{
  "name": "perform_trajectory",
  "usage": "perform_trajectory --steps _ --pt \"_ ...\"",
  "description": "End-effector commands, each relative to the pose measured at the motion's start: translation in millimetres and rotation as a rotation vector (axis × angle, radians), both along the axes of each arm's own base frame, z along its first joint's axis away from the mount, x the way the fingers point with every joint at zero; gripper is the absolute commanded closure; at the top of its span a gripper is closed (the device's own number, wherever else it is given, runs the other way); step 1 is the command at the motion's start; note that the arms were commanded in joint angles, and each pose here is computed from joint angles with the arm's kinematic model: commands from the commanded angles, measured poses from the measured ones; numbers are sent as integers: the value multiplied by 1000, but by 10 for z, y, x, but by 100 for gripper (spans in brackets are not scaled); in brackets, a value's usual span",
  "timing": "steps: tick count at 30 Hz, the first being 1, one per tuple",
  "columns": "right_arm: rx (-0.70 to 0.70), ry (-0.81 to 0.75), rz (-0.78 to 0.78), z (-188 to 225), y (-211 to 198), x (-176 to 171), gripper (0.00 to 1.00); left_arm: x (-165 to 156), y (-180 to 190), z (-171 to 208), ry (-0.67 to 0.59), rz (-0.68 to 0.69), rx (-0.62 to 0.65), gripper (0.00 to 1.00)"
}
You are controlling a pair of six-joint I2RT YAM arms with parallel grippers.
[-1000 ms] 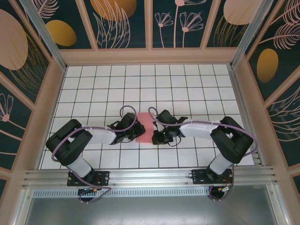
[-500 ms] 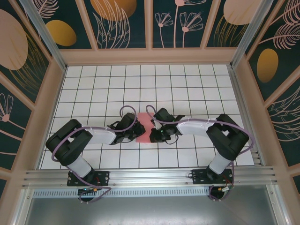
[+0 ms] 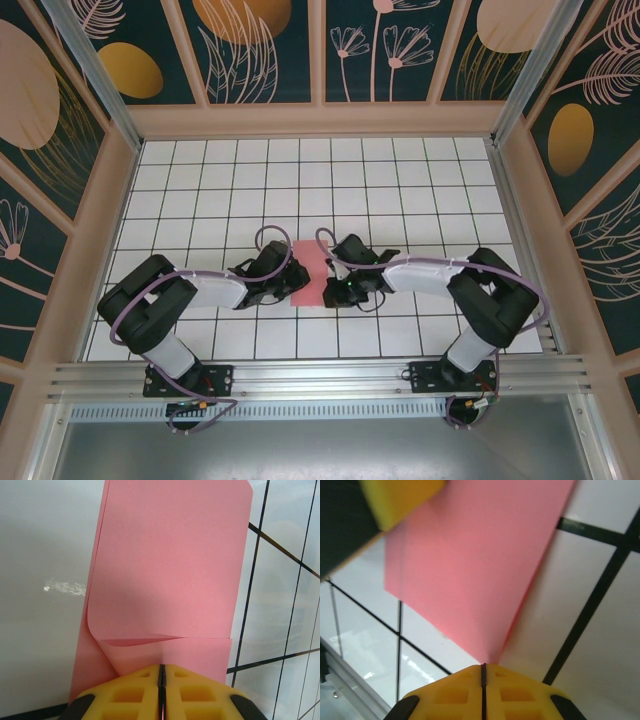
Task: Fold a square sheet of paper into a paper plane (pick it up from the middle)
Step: Fold the triangle a second time at the center of the table.
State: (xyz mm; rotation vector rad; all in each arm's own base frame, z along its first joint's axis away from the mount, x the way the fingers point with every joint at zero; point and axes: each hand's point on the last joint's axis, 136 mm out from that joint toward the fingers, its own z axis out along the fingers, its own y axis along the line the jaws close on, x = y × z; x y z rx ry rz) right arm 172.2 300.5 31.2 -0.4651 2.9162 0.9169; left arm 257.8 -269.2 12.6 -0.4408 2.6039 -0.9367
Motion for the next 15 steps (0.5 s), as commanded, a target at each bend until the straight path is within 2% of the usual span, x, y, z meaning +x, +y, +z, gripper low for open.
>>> perform_trajectory --steps 1,8,15 --pt "71 -66 -2 299 156 151 90 -196 275 -301 98 28 110 89" --pt "3 -18 3 -18 163 194 90 -185 254 -291 96 24 102 89" --pt "-70 51 4 -313 -18 27 90 -177 244 -260 90 23 98 89"
